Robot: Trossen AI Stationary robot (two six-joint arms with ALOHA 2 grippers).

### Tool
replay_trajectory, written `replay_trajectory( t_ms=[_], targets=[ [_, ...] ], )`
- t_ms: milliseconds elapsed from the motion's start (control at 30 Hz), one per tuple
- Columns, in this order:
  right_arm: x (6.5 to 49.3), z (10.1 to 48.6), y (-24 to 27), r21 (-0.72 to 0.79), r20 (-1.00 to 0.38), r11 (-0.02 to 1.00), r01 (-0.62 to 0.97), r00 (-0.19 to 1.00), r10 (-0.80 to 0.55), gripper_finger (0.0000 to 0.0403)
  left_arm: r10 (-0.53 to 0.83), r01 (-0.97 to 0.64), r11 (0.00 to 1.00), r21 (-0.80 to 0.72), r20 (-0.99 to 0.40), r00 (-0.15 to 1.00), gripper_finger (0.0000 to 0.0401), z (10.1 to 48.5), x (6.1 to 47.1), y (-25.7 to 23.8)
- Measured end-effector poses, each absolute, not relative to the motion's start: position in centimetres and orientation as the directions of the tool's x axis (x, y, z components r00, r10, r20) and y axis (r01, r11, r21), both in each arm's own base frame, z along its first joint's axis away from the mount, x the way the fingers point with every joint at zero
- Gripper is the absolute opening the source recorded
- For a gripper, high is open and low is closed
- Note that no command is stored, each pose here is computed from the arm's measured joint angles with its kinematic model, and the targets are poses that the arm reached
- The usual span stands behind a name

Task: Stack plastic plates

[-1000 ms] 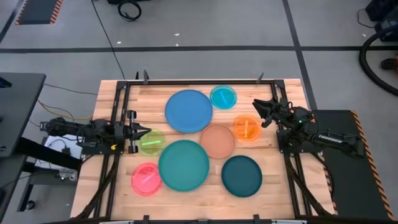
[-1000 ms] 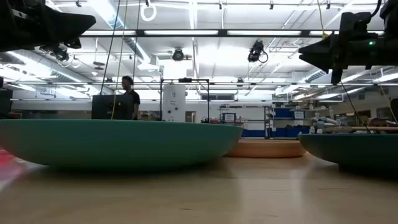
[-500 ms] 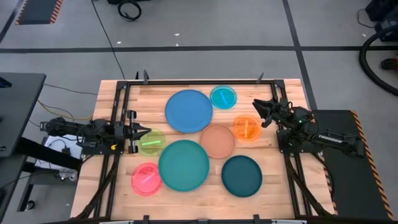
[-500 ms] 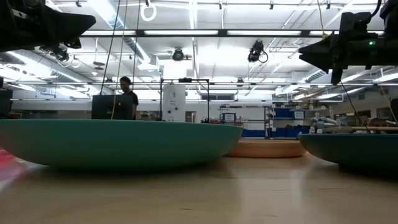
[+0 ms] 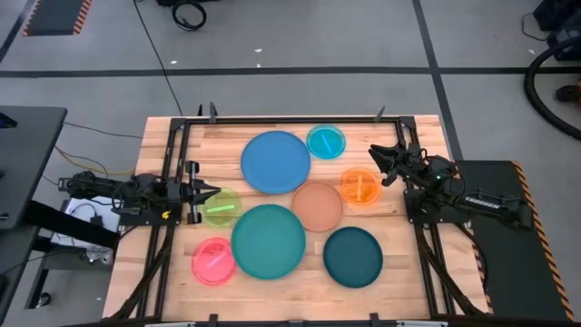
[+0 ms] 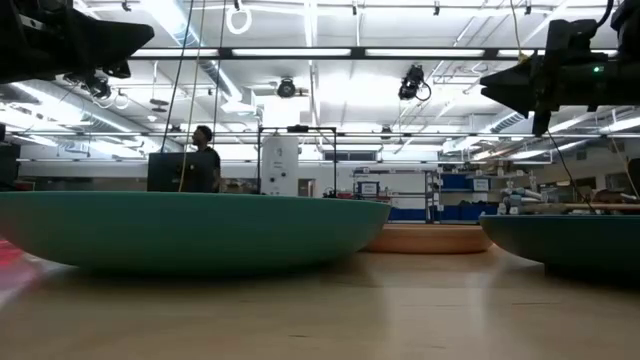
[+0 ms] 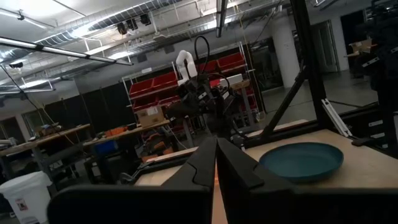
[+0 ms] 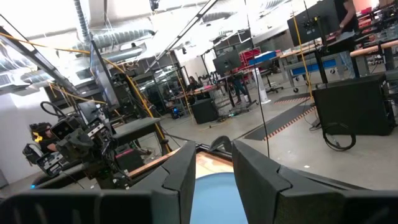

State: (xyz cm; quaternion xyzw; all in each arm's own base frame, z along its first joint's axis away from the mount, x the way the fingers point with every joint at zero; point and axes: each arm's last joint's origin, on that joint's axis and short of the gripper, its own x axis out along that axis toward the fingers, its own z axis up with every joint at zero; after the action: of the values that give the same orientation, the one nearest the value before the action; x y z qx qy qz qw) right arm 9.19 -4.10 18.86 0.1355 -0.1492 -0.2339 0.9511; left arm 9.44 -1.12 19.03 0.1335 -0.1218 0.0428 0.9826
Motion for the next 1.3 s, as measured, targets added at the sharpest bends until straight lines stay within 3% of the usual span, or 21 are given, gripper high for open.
replay_trajectory(
  t_ms=[700,800,933,1300],
  targets=[
    [9.19,18.86,-4.11,0.328,0.22,0.854,0.405,0.846,-0.486,0.0115,0.052,-0.116,0.962,0.248,0.252,0.966,0.0023,19.04,9.44,-1.12],
    [9.19,18.86,-4.11,0.328,0.221,0.854,0.405,0.846,-0.486,0.0115,0.045,-0.052,0.999,0.016,0.3,0.953,0.0023,19.51,9.29,-1.15],
    [9.19,18.86,-4.1,0.328,0.221,0.854,0.404,0.846,-0.485,0.0115,0.045,0.033,0.971,-0.235,0.319,0.947,0.0023,19.71,9.23,-1.15],
    [8.92,19.62,-4.15,0.377,0.298,0.835,0.4,0.802,-0.518,0.0115,0.046,0.096,0.915,-0.391,0.34,0.939,0.0023,19.9,9.17,-1.13]
  ],
)
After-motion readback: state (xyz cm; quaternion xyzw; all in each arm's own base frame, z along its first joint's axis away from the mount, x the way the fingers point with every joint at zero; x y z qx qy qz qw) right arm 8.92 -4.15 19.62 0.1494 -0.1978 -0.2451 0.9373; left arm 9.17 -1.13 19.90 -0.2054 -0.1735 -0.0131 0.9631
